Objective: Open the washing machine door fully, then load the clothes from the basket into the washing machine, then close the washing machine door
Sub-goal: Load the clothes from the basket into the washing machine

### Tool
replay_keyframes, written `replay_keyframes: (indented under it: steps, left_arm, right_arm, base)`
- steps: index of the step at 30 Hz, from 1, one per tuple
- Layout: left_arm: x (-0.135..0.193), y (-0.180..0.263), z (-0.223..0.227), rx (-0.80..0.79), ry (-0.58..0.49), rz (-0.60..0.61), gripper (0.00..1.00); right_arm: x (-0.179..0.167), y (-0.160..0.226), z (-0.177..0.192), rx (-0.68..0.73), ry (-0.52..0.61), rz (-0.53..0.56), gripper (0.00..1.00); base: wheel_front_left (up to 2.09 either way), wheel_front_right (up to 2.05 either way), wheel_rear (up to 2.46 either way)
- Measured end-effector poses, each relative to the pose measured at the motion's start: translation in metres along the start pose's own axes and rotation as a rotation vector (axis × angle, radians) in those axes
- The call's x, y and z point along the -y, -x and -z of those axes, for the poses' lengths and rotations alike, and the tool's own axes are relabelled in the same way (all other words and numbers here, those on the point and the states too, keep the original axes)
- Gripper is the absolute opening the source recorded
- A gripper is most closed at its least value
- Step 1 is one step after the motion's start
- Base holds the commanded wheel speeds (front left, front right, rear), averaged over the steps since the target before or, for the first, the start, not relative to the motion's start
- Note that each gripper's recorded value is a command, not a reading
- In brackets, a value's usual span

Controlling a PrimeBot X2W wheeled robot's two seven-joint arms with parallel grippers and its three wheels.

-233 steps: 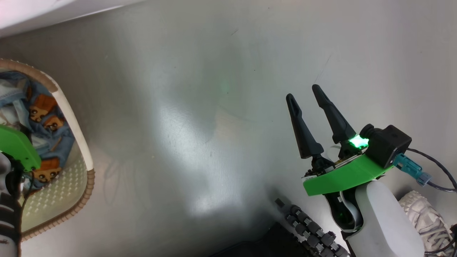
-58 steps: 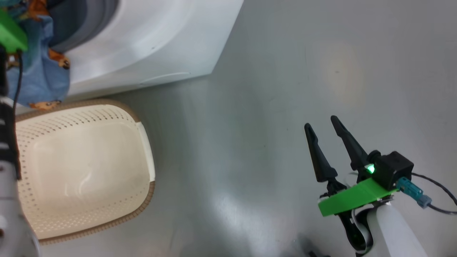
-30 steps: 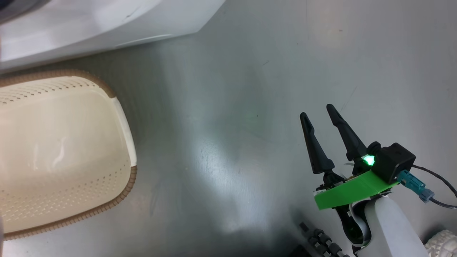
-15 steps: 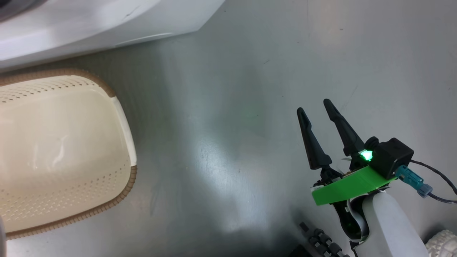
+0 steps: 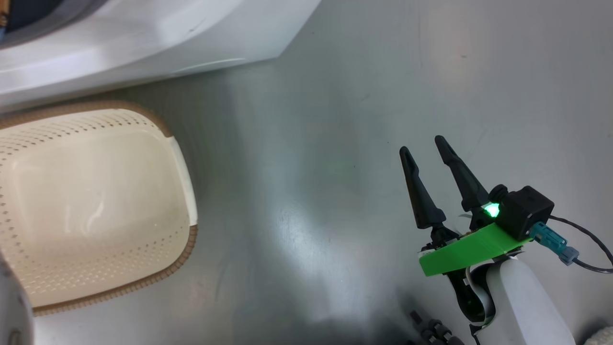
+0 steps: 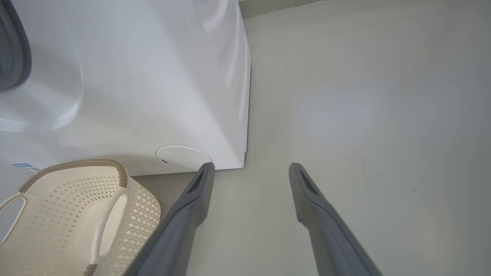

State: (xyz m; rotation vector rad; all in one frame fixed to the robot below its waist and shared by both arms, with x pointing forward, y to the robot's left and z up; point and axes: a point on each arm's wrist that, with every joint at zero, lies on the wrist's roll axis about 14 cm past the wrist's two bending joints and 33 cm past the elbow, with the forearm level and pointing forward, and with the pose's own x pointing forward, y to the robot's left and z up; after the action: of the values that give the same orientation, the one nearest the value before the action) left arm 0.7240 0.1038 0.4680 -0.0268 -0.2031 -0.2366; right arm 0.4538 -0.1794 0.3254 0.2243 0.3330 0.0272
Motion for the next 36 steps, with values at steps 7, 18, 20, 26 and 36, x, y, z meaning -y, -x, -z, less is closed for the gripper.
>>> replay_keyframes:
  steps: [7,18,20,26,36]
  left_arm:
    - [-0.003,0.018,-0.002,-0.033,0.018,-0.023,1.00]
    - [-0.011,0.057,-0.021,-0.036,0.049,-0.075,1.00]
    - [-0.013,0.065,-0.025,-0.034,0.050,-0.085,1.00]
    - [-0.018,0.093,-0.033,-0.030,0.059,-0.120,1.00]
    - [-0.026,0.133,-0.039,-0.026,0.066,-0.180,1.00]
  right_arm:
    - [-0.007,0.000,-0.010,0.025,0.001,-0.018,1.00]
    - [-0.024,0.002,-0.030,0.071,0.004,-0.061,1.00]
    - [-0.027,0.002,-0.033,0.079,0.002,-0.069,1.00]
    - [-0.036,0.003,-0.040,0.096,-0.002,-0.092,1.00]
    - [-0.045,0.002,-0.046,0.114,-0.001,-0.116,1.00]
  base:
    - [0.00,0.00,0.00]
    - [0.00,0.00,0.00]
    - [0.00,0.00,0.00]
    - [0.00,0.00,0.00]
    - [0.00,0.00,0.00]
